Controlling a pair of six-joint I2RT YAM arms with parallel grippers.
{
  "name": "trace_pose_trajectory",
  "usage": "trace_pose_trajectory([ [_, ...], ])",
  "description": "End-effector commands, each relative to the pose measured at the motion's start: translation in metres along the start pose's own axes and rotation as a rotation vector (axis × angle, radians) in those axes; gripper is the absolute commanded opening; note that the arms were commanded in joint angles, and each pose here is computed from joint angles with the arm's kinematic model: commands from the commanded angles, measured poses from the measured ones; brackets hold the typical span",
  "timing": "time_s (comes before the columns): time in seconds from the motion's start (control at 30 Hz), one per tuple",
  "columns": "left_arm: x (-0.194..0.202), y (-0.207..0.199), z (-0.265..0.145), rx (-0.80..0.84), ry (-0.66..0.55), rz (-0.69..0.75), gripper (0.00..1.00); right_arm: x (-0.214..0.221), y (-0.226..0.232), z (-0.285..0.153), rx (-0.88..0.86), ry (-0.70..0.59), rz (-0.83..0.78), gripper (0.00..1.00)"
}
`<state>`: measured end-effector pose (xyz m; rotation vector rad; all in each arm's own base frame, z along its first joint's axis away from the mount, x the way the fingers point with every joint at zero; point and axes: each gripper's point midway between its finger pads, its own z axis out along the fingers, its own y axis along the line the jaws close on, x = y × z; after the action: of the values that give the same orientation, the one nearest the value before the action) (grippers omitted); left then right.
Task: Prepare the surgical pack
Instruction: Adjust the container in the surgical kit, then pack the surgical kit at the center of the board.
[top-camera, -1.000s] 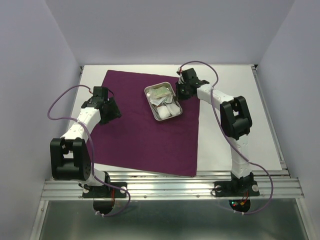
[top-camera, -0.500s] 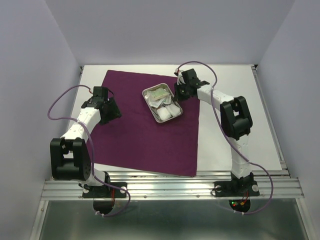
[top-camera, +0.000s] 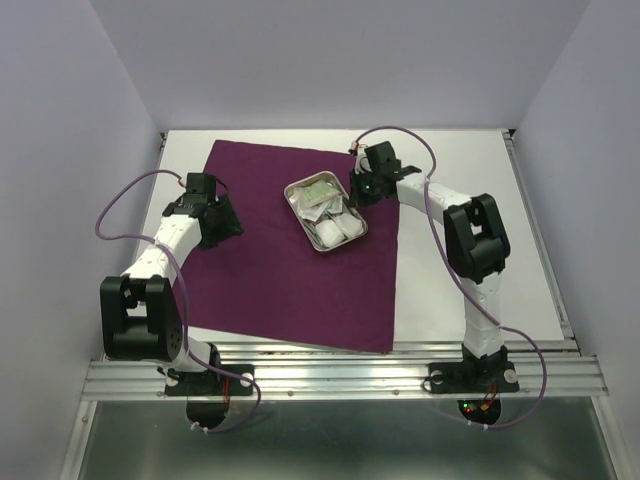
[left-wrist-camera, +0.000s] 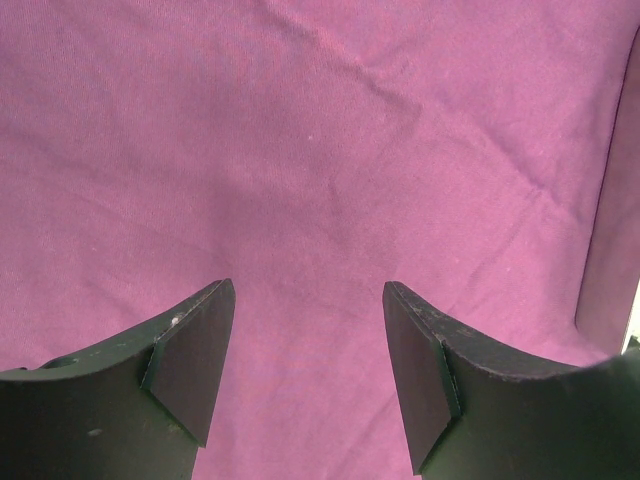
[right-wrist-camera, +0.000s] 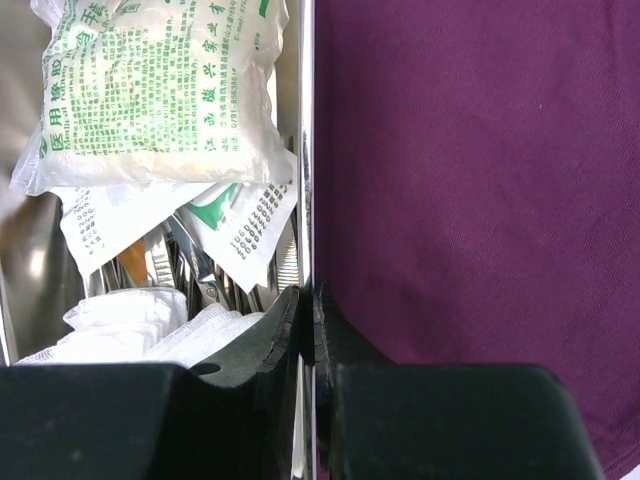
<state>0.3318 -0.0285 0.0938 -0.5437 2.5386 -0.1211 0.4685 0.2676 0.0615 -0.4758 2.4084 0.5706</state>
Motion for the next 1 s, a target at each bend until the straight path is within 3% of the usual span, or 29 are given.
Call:
trace_pose_trajectory([
  [0.0,-0.013,-0.007,-0.014,0.026,-0.042,0.015,0.73,-0.006,0.014,-0.012,-0.027,-0.010,-0.061,0.06],
  [0.07,-0.013,-0.006,-0.014,0.022,-0.044,0.016,0.73,-0.006,0.015,-0.012,-0.028,-0.008,-0.059,0.26],
  [0.1,-0.013,-0.006,-0.013,0.021,-0.042,0.017,0.73,-0.008,0.015,-0.013,-0.026,-0.011,-0.057,0.50],
  [0.2,-0.013,-0.007,-0.013,0.023,-0.042,0.014,0.73,-0.024,0.009,-0.020,0.031,-0.058,-0.052,0.66],
  [0.37,-0.015,-0.008,-0.013,0.026,-0.045,0.010,0.73,-0.063,-0.010,-0.031,0.152,-0.154,-0.030,0.69],
  [0.57,-0.015,-0.008,-0.013,0.028,-0.044,0.007,0.73,-0.100,-0.068,-0.047,0.278,-0.254,0.124,0.69],
  [0.67,-0.016,-0.009,-0.012,0.031,-0.044,0.006,0.73,-0.104,-0.104,-0.045,0.377,-0.281,0.206,0.70],
  [0.87,-0.013,-0.008,-0.003,0.014,-0.015,0.023,0.72,-0.094,-0.184,-0.039,0.494,-0.242,0.345,0.86],
  [0.97,-0.015,-0.010,-0.002,0.020,-0.021,0.027,0.72,-0.090,-0.204,-0.029,0.514,-0.222,0.354,0.86],
])
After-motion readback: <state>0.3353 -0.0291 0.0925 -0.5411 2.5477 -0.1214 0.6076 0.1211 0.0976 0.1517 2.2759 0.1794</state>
